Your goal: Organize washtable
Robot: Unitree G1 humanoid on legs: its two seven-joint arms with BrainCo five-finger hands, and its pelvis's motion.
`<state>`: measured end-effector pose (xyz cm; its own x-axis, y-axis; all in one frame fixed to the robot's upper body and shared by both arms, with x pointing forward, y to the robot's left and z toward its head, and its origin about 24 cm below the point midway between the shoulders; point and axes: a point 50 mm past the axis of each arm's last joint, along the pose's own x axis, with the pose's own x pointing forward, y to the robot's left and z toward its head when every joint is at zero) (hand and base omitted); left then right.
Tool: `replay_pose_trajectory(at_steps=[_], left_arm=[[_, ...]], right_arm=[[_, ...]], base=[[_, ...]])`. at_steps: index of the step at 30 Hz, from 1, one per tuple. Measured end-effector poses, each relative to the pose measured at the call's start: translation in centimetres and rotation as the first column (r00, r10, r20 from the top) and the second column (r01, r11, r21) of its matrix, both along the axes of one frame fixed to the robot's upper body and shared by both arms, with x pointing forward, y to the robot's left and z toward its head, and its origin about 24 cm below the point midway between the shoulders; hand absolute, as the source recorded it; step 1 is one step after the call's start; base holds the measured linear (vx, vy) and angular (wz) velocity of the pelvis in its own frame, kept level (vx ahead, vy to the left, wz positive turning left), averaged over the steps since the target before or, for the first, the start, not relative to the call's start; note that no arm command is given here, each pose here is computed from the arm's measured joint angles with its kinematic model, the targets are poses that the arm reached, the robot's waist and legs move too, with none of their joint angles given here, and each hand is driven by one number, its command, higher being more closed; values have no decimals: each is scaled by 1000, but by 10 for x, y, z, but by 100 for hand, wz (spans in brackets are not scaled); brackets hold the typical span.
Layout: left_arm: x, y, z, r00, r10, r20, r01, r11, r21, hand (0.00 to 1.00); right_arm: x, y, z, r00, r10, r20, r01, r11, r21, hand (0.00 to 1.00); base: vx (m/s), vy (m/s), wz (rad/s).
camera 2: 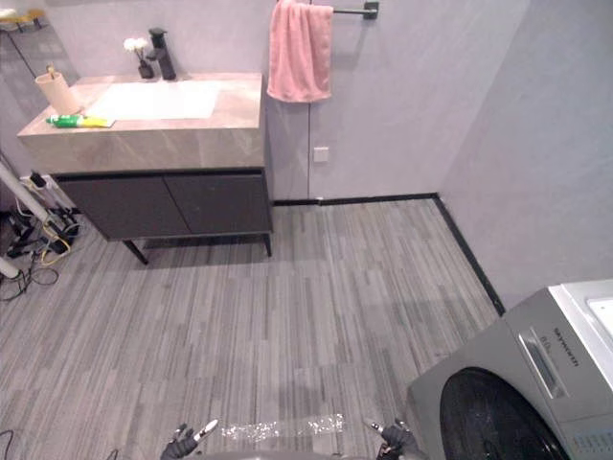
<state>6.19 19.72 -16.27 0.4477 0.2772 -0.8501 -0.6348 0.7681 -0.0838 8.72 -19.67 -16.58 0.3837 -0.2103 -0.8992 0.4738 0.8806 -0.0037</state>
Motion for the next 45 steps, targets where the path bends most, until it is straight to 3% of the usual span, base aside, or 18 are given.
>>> replay_pose_trajectory(at_steps=[11, 19, 27, 35, 38, 45], left_arm=[[0, 1, 0, 1000, 6, -2, -6, 1000, 0, 0], [-9, 18, 2, 983, 183, 4, -183, 983, 5, 0], [-21, -8, -3, 972, 236, -21, -237, 968, -81, 0], [-43, -2, -5, 966, 249, -67, -253, 965, -64, 0], [-30, 17, -1, 971, 234, -41, -235, 972, -9, 0], [31, 21, 17, 971, 176, 161, -182, 983, 21, 0]], right_arm=[[0, 0, 0, 1000, -13, -2, 13, 1000, 8, 0], [-1, -3, 0, 999, -53, 4, 53, 998, 15, 0], [9, -26, 5, 999, -43, 1, 43, 999, -34, 0], [-8, -31, 2, 993, -117, -17, 116, 993, -30, 0], [-14, -11, -2, 984, -179, -13, 180, 983, 37, 0], [-1, -18, 5, 979, -186, 81, 187, 982, 7, 0]], base=[[0, 0, 0], [-18, -52, -30], [78, -20, -70], [315, 216, -86], [533, 236, -38], [437, 120, 0]])
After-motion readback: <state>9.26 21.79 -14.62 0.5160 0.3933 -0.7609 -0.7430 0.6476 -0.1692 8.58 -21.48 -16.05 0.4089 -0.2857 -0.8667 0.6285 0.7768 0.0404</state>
